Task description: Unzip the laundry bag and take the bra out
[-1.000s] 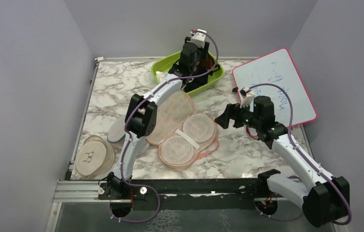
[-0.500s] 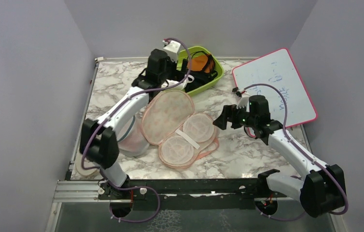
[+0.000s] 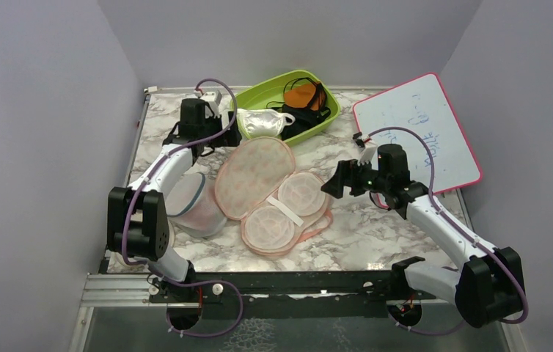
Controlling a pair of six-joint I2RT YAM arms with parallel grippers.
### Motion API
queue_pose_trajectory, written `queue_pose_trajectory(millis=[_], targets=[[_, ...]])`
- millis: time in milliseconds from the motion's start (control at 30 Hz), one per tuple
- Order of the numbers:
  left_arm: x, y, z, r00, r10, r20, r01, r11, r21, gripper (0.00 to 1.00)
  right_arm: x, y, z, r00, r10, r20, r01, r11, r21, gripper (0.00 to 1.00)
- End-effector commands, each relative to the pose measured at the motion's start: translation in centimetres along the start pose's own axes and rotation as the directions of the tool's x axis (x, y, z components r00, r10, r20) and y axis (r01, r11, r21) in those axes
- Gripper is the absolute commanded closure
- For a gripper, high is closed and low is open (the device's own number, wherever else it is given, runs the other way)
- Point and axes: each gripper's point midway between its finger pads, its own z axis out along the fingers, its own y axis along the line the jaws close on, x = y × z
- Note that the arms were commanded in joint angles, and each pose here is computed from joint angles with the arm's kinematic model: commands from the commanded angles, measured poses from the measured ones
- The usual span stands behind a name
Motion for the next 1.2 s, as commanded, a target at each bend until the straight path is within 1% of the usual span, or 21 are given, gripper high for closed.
queue_pose_trajectory(millis=[0, 100, 200, 233, 333, 433, 533, 600, 633, 700, 767, 833, 933, 1033, 1167], targets=[[2.4, -2.1, -0.6, 0.995, -0.068, -0.068, 0.074, 0.993, 0.088, 0.01, -1.4, 1.0, -0.5, 0.999, -0.038, 0.027, 0.039, 0.999, -0.035, 0.00], [4.2, -2.3, -0.2, 0.989, -0.074, -0.125, 0.088, 0.990, 0.110, 0.02, -1.2, 1.0, -0.5, 0.999, -0.038, 0.027, 0.039, 0.999, -0.037, 0.00], [6.1, -2.6, 0.0, 0.980, -0.095, -0.174, 0.119, 0.984, 0.130, 0.09, -1.2, 1.0, -0.5, 0.999, -0.039, 0.028, 0.040, 0.999, -0.037, 0.00], [6.4, -2.6, 0.1, 0.979, -0.100, -0.175, 0.124, 0.983, 0.136, 0.14, -1.2, 1.0, -0.6, 0.999, -0.037, 0.029, 0.038, 0.999, -0.035, 0.00], [6.9, -3.0, -0.1, 0.978, -0.102, -0.181, 0.132, 0.978, 0.161, 0.31, -1.2, 0.9, -0.6, 0.999, -0.038, 0.032, 0.039, 0.999, -0.034, 0.00], [7.0, -3.5, -0.5, 0.980, -0.096, -0.175, 0.128, 0.975, 0.183, 0.55, -1.2, 0.9, -0.4, 0.999, -0.036, 0.025, 0.037, 0.999, -0.035, 0.00], [7.8, -4.3, -1.3, 0.976, -0.111, -0.189, 0.151, 0.965, 0.214, 0.78, -1.6, 0.9, -0.3, 0.999, -0.039, 0.021, 0.040, 0.999, -0.033, 0.00], [8.3, -5.3, -2.3, 0.975, -0.114, -0.191, 0.159, 0.957, 0.241, 0.90, -2.1, 1.1, -0.3, 0.999, -0.040, 0.028, 0.041, 0.999, -0.035, 0.00], [8.4, -5.8, -2.8, 0.977, -0.106, -0.184, 0.151, 0.955, 0.253, 0.94, -2.3, 1.1, -0.3, 0.999, -0.042, 0.034, 0.043, 0.998, -0.035, 0.00], [8.2, -7.1, -4.1, 0.987, -0.065, -0.147, 0.104, 0.955, 0.277, 0.97, -2.6, 1.2, -0.2, 0.998, -0.042, 0.038, 0.044, 0.998, -0.037, 0.00], [7.4, -8.4, -5.7, 0.996, -0.010, -0.089, 0.037, 0.952, 0.304, 0.98, -2.8, 1.2, -0.1, 0.998, -0.045, 0.035, 0.046, 0.998, -0.037, 0.00], [7.3, -9.4, -6.5, 0.998, 0.028, -0.059, -0.007, 0.946, 0.323, 0.99, -3.0, 1.2, -0.1, 0.998, -0.049, 0.030, 0.050, 0.998, -0.035, 0.00], [8.0, -11.2, -7.4, 0.996, 0.069, -0.050, -0.045, 0.927, 0.373, 1.00, -3.4, 1.3, -0.4, 0.998, -0.060, 0.034, 0.061, 0.998, -0.032, 0.00], [8.7, -13.3, -8.4, 0.993, 0.106, -0.051, -0.074, 0.899, 0.432, 1.00, -3.8, 1.3, -0.7, 0.996, -0.067, 0.060, 0.068, 0.998, -0.016, 0.00], [9.5, -15.3, -9.8, 0.985, 0.172, 0.007, -0.155, 0.869, 0.470, 1.00, -4.0, 0.7, -0.7, 0.994, -0.061, 0.092, 0.060, 0.998, 0.017, 0.00]])
